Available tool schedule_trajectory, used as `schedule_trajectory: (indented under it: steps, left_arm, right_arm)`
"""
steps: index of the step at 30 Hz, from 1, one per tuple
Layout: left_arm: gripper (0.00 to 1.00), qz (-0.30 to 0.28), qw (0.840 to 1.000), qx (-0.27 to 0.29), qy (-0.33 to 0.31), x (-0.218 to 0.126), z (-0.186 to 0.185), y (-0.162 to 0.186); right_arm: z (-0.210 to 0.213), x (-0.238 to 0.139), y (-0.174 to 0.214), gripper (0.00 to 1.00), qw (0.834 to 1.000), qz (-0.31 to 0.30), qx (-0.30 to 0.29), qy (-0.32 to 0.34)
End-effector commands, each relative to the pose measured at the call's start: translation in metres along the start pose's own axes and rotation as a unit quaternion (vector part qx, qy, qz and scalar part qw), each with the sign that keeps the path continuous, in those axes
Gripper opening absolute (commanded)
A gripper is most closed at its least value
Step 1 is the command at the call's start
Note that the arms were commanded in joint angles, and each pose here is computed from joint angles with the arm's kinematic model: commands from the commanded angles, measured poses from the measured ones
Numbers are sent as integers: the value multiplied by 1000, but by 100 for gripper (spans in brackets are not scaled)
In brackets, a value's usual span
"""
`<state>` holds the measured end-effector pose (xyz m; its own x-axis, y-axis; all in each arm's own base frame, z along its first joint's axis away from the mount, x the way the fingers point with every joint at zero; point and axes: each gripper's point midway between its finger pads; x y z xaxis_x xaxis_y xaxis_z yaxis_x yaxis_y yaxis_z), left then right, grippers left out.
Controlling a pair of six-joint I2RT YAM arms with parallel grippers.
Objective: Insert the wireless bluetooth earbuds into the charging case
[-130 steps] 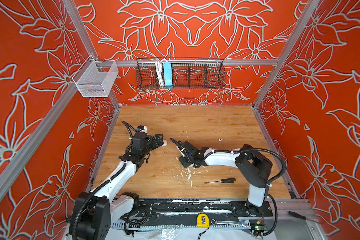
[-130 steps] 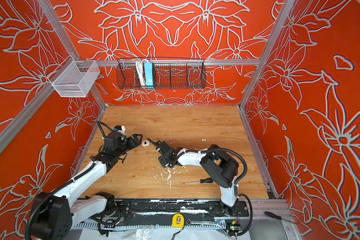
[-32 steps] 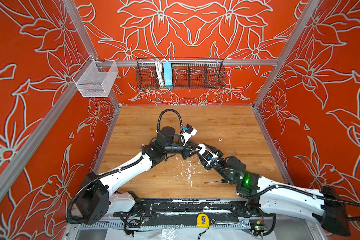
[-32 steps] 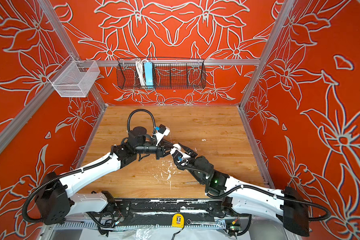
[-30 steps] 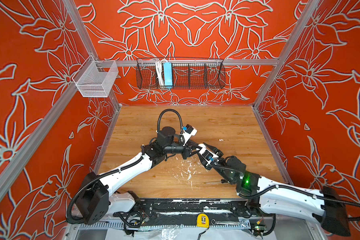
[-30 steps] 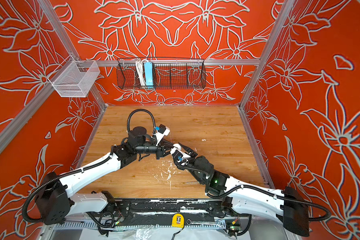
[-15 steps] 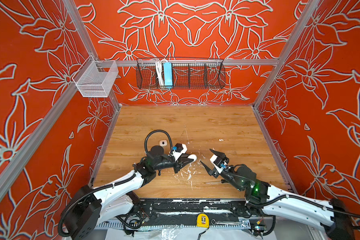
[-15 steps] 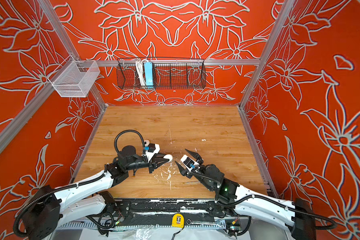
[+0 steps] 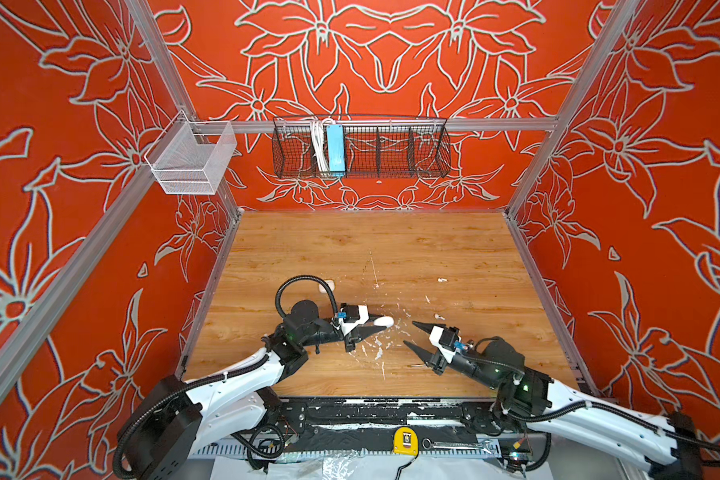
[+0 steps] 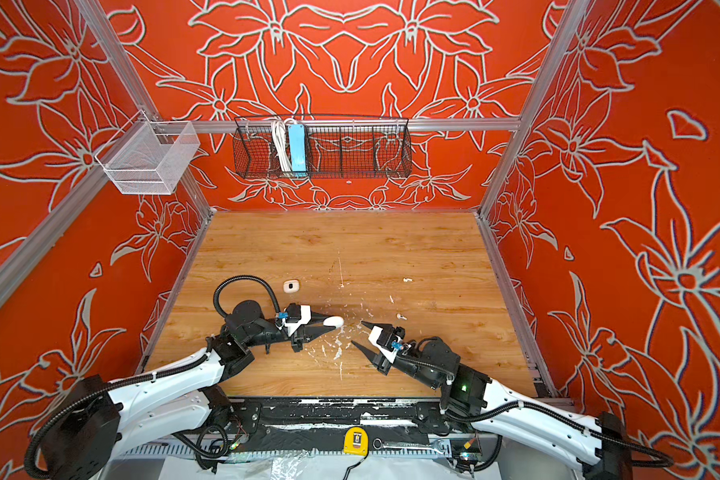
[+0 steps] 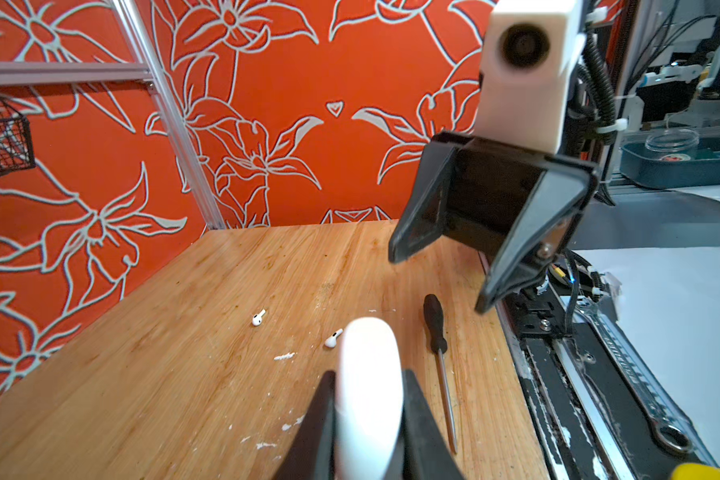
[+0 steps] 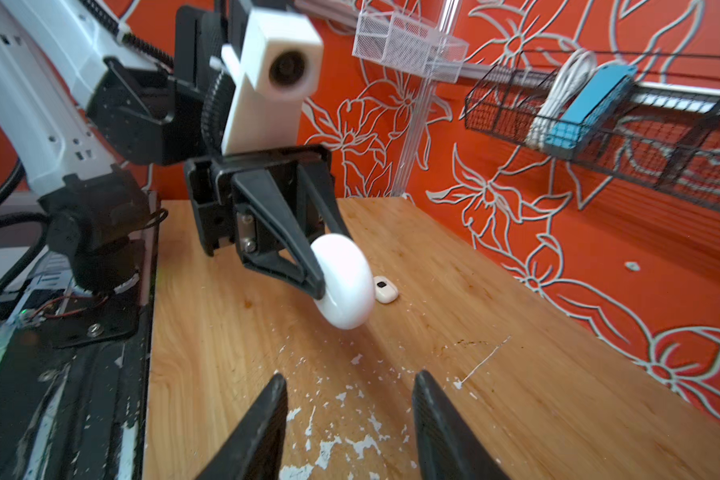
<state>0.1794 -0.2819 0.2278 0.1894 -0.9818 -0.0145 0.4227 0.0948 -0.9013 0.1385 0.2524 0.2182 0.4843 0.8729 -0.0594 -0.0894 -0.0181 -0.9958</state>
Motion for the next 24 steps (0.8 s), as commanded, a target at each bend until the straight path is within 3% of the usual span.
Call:
schedule_trajectory:
  steps: [1,19,24]
  left_arm:
    - [0,-45,998,44,32,-3,-11,-21]
    - [0,-63,989,57,119,0,-36,-25]
    - [0,-60,988,56,127,2,-38,-25]
  right_arm:
    - [14,7,-7,49,999,13,9,-38]
    - [30,16,-14,50,996,36,18,-80]
    - [30,21,-17,44,996,36,21,-81]
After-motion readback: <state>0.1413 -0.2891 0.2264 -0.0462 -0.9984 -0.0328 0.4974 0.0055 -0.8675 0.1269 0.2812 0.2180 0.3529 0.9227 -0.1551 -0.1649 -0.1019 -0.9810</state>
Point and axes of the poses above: each gripper's point midway between its finger pads, its own x axis out along the fingers, its own z axis along the line the jaws close on, y = z × x, and after that the axes turned 15 degrees about x, right-handed
